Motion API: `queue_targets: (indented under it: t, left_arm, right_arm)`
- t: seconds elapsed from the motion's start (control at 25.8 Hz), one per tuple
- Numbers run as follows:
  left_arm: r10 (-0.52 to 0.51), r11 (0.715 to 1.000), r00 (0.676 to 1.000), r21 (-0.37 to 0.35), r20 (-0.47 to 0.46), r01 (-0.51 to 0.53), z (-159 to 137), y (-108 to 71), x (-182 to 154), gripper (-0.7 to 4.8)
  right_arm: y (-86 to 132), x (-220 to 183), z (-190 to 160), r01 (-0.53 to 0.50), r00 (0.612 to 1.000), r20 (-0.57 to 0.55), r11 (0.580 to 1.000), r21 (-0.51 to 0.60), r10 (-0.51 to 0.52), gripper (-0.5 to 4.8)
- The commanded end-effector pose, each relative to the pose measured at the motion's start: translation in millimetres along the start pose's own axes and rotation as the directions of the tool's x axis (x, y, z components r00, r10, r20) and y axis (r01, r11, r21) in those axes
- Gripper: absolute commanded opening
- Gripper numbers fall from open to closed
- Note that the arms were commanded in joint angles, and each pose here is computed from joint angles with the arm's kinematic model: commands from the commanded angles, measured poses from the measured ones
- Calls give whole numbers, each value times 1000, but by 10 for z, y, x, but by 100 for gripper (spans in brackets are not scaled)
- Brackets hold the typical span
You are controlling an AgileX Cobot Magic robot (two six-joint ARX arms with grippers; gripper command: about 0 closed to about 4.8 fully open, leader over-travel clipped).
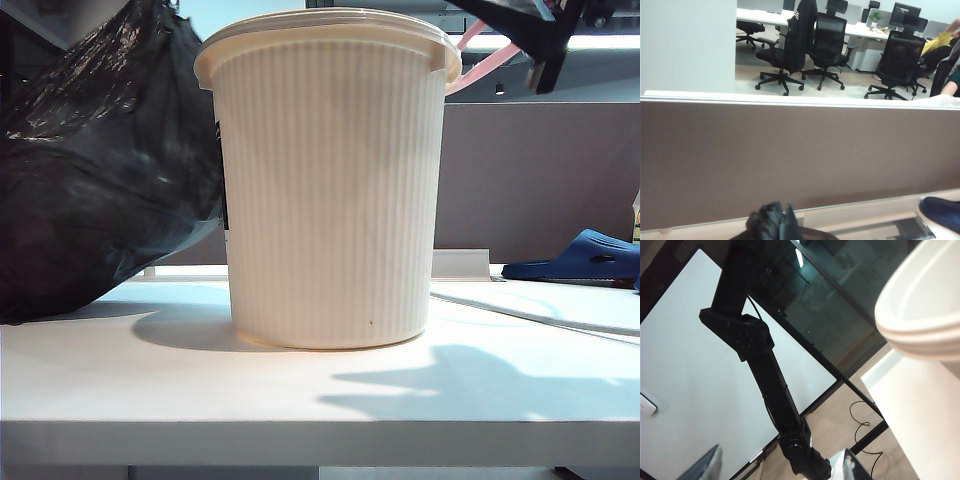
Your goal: Open the ring lid of the trash can, pull out the black garbage bag inside, and place it on the table.
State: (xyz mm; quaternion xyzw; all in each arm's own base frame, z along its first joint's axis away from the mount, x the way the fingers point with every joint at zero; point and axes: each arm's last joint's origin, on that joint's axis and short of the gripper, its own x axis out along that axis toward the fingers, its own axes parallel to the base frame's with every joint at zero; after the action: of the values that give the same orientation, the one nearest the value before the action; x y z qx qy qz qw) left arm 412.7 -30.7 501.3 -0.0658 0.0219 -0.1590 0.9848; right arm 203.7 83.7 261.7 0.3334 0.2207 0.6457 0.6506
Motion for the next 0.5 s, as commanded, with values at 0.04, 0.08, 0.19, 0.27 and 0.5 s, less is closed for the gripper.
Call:
queue_targets:
  t: [0.04,0.08,0.19,0.27,0.5]
  left_arm:
    - [-8,1000,1000,4,-20,8,-54,-30,50,-6]
    - [-8,1000,1000,9,-29,8,-84,-43,73,-6]
    - [5,1000,999,13,-54,-5,-161,-20,110,-6]
    - [7,1000,997,7,-76,-7,-227,-3,141,-6]
    - [14,1000,991,-4,-131,-14,-418,44,225,-6]
  right_arm:
    - [9,-12,-41,-7,1000,5,1000,-25,7,306]
    - [1,-17,-57,-5,1000,4,1000,-20,5,306]
    - [-15,-26,-90,-2,1000,3,1000,-11,2,306]
    - [-20,-29,-99,-1,1000,2,1000,-7,1,306]
    - [-21,-29,-104,-2,1000,-2,1000,-5,2,306]
